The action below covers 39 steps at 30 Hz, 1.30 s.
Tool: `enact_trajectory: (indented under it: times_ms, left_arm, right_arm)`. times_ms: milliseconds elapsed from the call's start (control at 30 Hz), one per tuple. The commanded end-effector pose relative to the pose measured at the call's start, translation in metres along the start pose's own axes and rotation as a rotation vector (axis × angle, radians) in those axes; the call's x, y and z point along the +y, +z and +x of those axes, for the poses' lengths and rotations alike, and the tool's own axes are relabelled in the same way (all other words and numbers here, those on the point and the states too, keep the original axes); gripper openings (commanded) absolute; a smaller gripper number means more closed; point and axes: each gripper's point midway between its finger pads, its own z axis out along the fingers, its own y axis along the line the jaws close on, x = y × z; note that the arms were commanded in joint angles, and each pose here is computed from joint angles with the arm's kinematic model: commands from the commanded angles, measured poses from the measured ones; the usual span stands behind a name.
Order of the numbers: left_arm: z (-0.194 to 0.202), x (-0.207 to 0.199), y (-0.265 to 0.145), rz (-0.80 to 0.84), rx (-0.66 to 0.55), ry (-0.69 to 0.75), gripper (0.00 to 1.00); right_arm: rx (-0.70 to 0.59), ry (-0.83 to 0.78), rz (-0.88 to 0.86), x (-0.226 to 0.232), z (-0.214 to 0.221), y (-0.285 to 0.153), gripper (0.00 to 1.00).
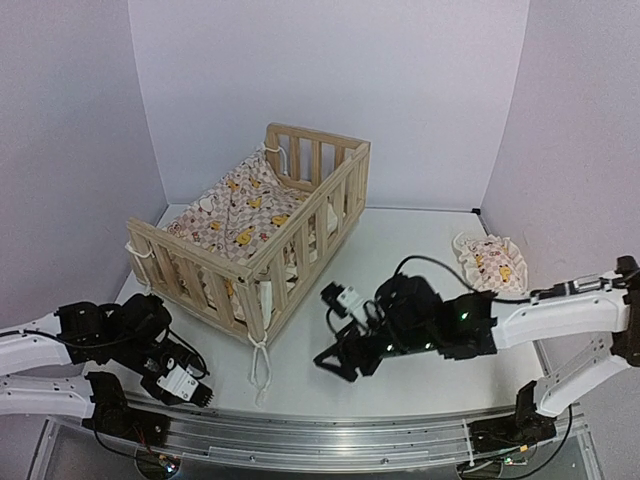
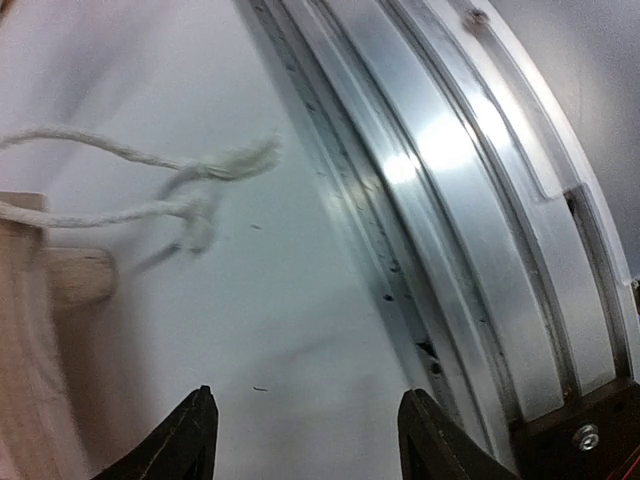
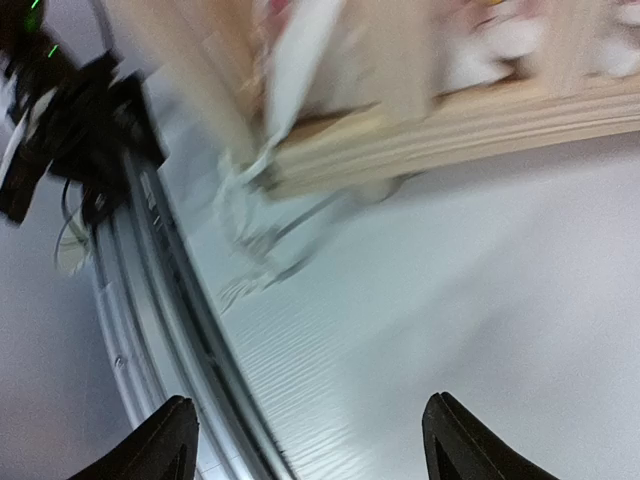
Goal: Set up the pet bed
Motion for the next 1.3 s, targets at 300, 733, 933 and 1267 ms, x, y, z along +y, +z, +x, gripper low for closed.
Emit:
enact_trajectory:
  times_ms: [300,733,933,1267]
  left_arm:
    - [-0.084,0.204,-0.195,-0.654,-0.327,-0.332,0.67]
    - [-0.043,0.271,-0.239,-0.752,-0.568,-0.968,0.67]
    - [-0.011,0.285,-0.257,-0.915,-0.484,-1.011,0.67]
    - [0.071,0.261,-0.307,-1.282,-0.244,-1.137,0.64]
  right_arm:
    - [-0.319,0.488,0.328,-0.219,-0.171,-0.115,0.84]
    - [-0.504,-0.139,0.174,-0.243,-0.241,-0.042,0.74]
    - [-0.554,-0.138,0.099,-0.261,-0.265,-0.005,0.74]
    - [-0.607,-0.095,0.076,-0.273,-0.265,0.017,0.26]
